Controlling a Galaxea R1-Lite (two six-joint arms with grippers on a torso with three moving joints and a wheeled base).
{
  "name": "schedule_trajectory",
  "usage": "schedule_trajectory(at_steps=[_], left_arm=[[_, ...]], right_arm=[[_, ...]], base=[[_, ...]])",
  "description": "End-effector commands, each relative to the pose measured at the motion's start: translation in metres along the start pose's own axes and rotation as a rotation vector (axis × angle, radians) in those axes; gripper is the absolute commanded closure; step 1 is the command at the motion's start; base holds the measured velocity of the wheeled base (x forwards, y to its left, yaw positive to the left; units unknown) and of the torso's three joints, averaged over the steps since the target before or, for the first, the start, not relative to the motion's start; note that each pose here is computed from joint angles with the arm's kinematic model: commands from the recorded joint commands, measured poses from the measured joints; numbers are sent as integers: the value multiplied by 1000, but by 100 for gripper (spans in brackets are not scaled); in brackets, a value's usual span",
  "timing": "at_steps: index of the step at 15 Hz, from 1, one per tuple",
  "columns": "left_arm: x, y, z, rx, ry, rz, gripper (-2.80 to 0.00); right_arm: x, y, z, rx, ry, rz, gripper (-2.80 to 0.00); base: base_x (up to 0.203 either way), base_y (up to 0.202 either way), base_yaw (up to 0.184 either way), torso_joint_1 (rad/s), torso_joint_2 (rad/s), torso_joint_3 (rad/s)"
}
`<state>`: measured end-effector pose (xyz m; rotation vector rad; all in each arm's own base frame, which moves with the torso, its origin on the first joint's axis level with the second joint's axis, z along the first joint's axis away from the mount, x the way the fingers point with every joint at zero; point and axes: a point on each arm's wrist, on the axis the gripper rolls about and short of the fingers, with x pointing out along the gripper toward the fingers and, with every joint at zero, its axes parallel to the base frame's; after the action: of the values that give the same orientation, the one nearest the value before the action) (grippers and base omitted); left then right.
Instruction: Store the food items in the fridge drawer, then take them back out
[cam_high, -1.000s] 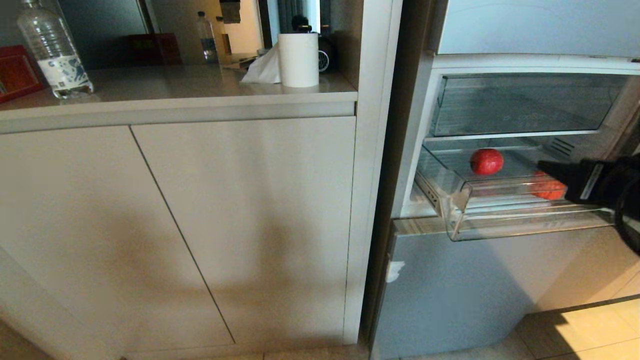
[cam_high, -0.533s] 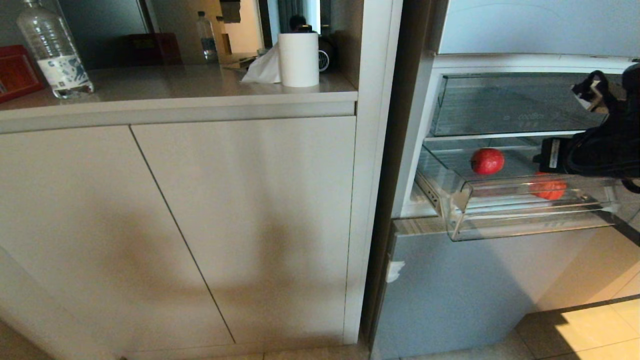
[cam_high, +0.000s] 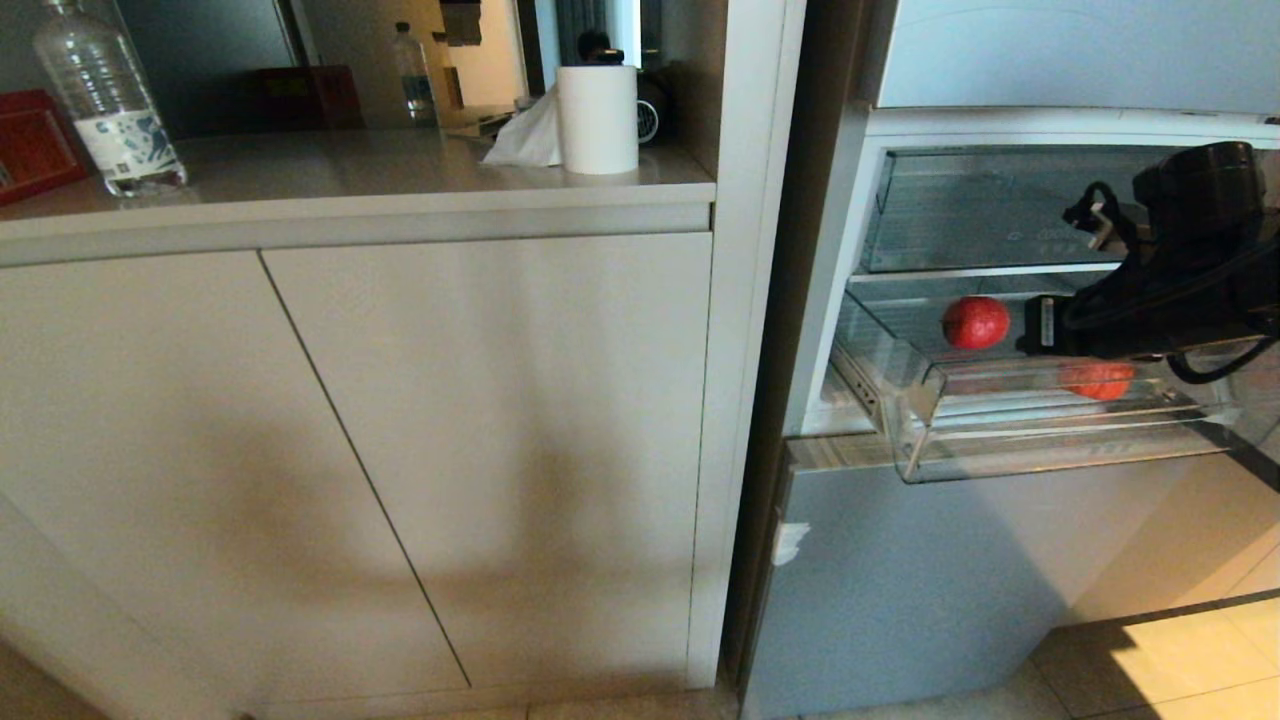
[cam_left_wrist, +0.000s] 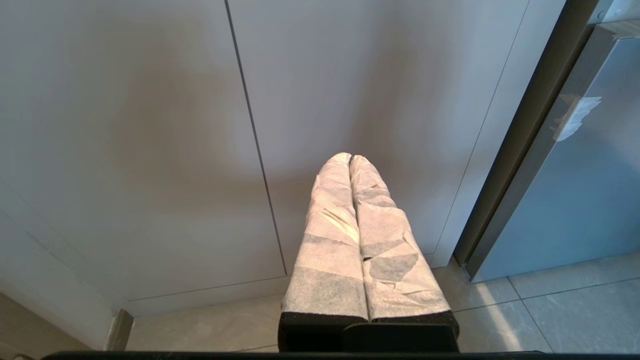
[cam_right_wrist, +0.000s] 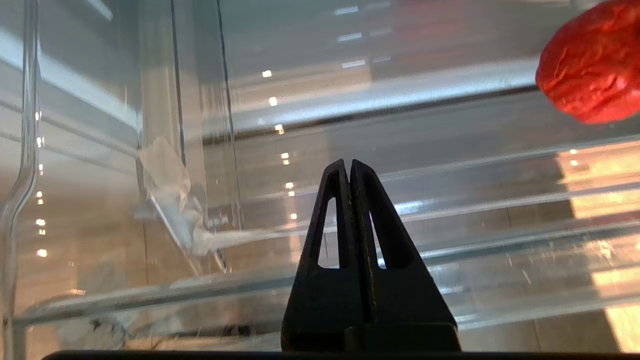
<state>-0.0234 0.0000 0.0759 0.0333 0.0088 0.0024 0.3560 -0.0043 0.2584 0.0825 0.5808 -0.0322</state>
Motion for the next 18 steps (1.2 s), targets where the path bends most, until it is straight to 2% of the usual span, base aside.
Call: schedule_trajectory(at_steps=[1, 5, 8, 12, 16, 18], left_arm=[[0, 0, 0, 0, 0, 0, 0], [0, 0, 0, 1, 1, 0, 0], [0, 0, 0, 0, 0, 0, 0], [0, 0, 0, 0, 0, 0, 0], [0, 0, 0, 0, 1, 0, 0], [0, 0, 0, 2, 0, 0, 0]], right_arm=[[-18, 0, 0, 0, 55, -5, 0], [-61, -6, -3, 12, 110, -26, 0], [-54, -7, 1, 24, 102, -28, 0], [-36, -10, -1, 28, 135, -46, 0], [-33, -15, -10, 31, 187, -60, 0], [-46, -16, -13, 32, 199, -61, 0]], base=[[0, 0, 0, 0, 0, 0], [0, 0, 0, 0, 0, 0], [0, 0, 0, 0, 0, 0], [0, 0, 0, 0, 0, 0], [0, 0, 0, 0, 0, 0], [0, 0, 0, 0, 0, 0]])
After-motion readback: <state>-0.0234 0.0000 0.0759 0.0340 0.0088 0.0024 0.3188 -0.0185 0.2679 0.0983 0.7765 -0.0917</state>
